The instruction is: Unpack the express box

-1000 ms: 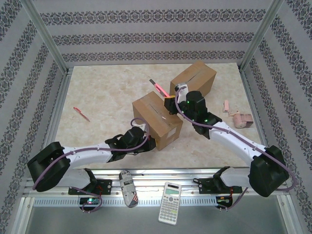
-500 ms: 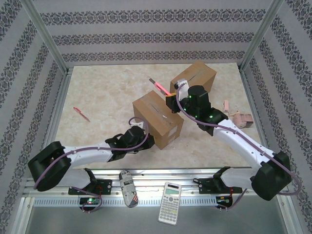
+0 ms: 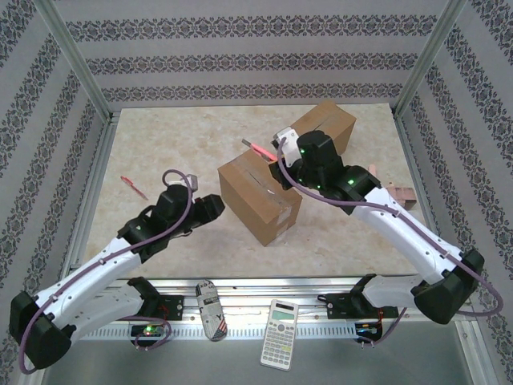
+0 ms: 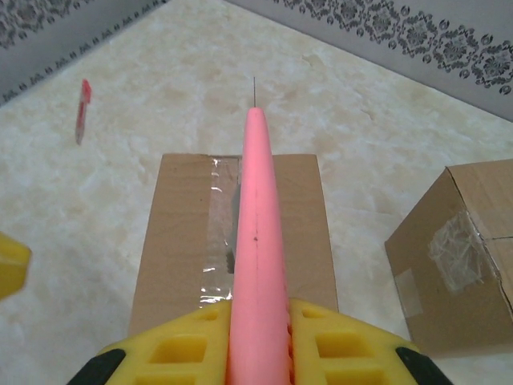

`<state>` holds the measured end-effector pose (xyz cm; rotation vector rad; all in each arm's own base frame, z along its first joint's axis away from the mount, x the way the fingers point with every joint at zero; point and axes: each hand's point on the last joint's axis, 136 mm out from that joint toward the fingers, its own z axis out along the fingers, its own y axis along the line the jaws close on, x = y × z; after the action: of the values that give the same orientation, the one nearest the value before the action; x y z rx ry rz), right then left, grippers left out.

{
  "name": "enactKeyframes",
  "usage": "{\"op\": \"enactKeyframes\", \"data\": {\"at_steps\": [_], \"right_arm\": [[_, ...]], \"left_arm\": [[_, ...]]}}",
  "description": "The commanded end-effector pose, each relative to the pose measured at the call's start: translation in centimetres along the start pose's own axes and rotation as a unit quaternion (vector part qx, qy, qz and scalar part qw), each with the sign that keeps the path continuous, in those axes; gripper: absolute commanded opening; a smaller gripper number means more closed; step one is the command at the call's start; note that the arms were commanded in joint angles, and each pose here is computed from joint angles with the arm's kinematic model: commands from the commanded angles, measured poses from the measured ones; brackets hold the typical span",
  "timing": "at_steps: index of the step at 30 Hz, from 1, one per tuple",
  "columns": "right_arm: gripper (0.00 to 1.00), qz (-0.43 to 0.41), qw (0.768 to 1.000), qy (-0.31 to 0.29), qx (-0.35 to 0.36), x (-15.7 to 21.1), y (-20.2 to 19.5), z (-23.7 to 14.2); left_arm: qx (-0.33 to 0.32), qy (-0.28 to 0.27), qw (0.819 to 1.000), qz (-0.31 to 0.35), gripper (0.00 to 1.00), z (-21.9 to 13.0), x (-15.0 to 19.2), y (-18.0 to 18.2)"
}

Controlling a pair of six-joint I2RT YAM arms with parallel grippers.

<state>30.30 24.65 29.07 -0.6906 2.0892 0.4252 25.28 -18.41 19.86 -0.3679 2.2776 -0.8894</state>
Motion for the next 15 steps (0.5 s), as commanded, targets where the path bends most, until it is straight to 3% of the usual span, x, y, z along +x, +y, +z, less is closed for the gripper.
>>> {"op": "enactKeyframes", "data": {"at_steps": [1, 5, 15], "right_arm": [[0.00, -0.022, 0.999, 0.024, 0.030, 0.5, -0.8, 0.6], [0.00, -0.022, 0.999, 0.025, 0.028, 0.4, -0.7, 1.3], [0.00, -0.023, 0.999, 0.024, 0.015, 0.4, -0.1, 2.4]], "left_arm": [[0.020, 0.016, 1.000, 0.001, 0.88, -0.2, -0.8, -1.4], [0.068, 0.014, 0.998, -0.010, 1.00, 1.3, -2.5, -4.1], [0.051, 0.007, 0.996, -0.066, 1.00, 5.4, -4.0, -2.3]]}}
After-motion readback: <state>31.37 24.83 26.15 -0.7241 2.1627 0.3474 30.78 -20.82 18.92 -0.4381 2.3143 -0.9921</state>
